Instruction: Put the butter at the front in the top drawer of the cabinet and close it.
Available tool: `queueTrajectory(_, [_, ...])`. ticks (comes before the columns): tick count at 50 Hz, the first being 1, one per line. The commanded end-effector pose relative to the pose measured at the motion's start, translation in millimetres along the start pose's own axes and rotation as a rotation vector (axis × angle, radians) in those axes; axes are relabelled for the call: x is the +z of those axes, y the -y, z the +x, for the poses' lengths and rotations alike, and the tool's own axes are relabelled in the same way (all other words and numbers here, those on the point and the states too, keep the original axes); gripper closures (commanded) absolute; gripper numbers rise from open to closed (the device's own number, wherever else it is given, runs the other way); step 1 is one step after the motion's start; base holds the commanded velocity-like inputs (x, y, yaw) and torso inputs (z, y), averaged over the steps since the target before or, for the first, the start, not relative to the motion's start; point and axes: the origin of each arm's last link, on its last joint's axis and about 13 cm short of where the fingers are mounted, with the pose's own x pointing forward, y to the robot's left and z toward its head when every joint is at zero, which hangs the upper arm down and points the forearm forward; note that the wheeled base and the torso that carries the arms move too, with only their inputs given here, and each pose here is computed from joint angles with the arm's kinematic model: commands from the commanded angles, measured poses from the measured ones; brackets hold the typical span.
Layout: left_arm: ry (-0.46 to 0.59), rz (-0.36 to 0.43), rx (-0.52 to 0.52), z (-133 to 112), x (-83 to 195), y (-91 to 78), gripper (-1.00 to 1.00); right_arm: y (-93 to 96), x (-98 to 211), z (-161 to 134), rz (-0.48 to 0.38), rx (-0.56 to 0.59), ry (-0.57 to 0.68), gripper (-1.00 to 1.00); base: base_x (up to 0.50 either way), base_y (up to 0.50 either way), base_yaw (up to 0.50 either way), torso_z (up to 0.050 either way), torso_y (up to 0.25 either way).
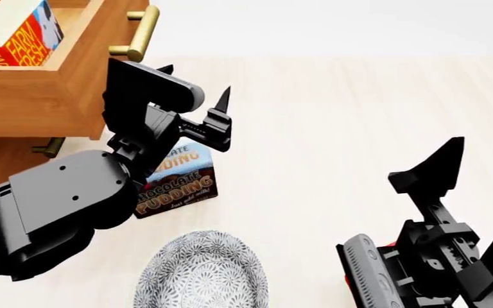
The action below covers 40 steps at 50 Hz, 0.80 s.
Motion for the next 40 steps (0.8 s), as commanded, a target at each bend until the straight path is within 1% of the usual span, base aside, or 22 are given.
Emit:
queueTrajectory(1, [-0.009,0.011,0.023,-3.5,-1.4,-9.7,-1.00,0.0,1.7,0.1,0.004,0.000,-0.001,-1.00,0.00,0.00,0.00,0.000,0.000])
queueTrajectory(10, [-0.024,0.016,0.047,-6.3,-5.3,-18.7,-1.00,-1.2,3.3,0.2,0.008,0.001,0.003,-1.00,0.00,0.00,0.00,0.000,0.000])
queueTrajectory(25, [-0.064,-0.030,0.080,-7.0,-7.4,-39.5,-1.00,-4.5,4.6,-1.0,0.014,0.008,0.005,-1.00,0.00,0.00,0.00,0.000,0.000])
queueTrajectory(40, [-0.073,-0.040,0.125,-13.4,-7.6,-55.8,-1.00,-8.4,6.4,1.0,0.016,0.012,0.012,-1.00,0.00,0.00,0.00,0.000,0.000])
